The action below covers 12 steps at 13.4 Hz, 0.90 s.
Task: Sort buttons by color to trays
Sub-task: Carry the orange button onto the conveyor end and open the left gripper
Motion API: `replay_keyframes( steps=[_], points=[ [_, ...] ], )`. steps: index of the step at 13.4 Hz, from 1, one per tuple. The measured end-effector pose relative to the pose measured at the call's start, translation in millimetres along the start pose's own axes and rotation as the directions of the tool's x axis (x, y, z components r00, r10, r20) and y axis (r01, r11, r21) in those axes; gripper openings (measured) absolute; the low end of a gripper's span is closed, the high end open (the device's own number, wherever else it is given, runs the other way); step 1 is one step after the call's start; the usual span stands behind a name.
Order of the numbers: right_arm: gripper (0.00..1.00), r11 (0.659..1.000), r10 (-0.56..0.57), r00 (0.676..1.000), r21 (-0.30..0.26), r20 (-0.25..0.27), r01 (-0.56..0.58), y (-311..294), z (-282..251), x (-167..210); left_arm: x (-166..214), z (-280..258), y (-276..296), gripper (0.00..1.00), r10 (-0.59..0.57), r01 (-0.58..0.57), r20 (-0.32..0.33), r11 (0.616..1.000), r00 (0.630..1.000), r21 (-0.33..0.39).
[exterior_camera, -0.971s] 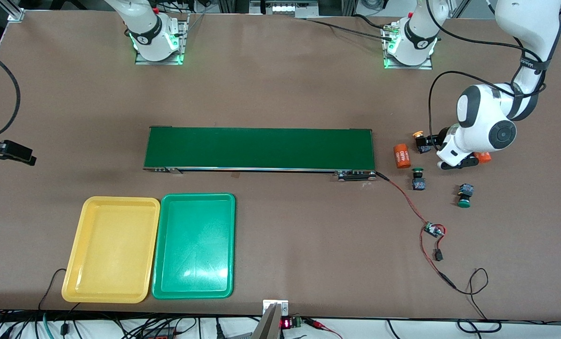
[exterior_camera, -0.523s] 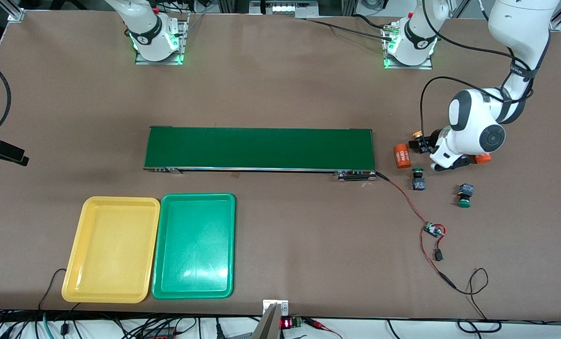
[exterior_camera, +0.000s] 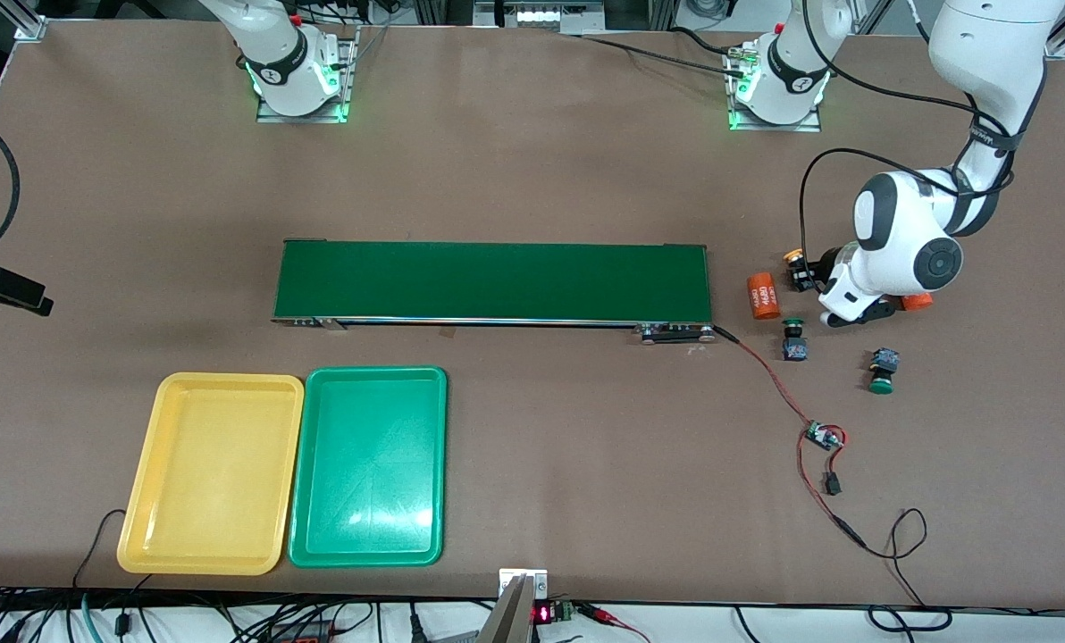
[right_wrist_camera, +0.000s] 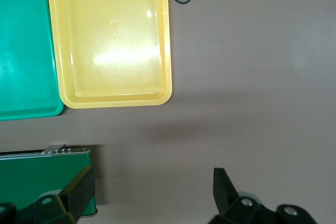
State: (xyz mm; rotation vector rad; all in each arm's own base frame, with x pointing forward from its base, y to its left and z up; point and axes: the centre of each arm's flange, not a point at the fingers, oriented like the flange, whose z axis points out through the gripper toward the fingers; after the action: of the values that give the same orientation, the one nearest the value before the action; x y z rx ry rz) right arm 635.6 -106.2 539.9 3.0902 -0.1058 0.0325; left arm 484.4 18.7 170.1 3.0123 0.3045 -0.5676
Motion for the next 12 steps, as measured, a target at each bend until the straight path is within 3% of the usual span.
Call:
replay_keyframes(
  steps=[5, 9, 12],
  points=[
    [1.00, 1.000, 0.001, 1.000, 0.000, -0.004, -0.001, 0.9, -0.3, 0.4, -2.8, -80.1, 8.0, 0.41, 0.085, -0.087, -0.113, 0.996, 0.990, -0.009],
    [1.00, 1.000, 0.002, 1.000, -0.002, -0.025, -0.002, 1.6, -1.8, 2.7, -27.7, -145.0, 104.0, 0.41, 0.265, -0.263, -0.155, 0.964, 0.952, 0.029],
    [1.00, 1.000, 0.001, 0.999, -0.004, -0.045, -0.001, 1.0, -0.7, 6.4, -47.5, -135.4, 182.3, 0.41, 0.402, -0.397, -0.140, 0.916, 0.905, 0.064]
  ],
)
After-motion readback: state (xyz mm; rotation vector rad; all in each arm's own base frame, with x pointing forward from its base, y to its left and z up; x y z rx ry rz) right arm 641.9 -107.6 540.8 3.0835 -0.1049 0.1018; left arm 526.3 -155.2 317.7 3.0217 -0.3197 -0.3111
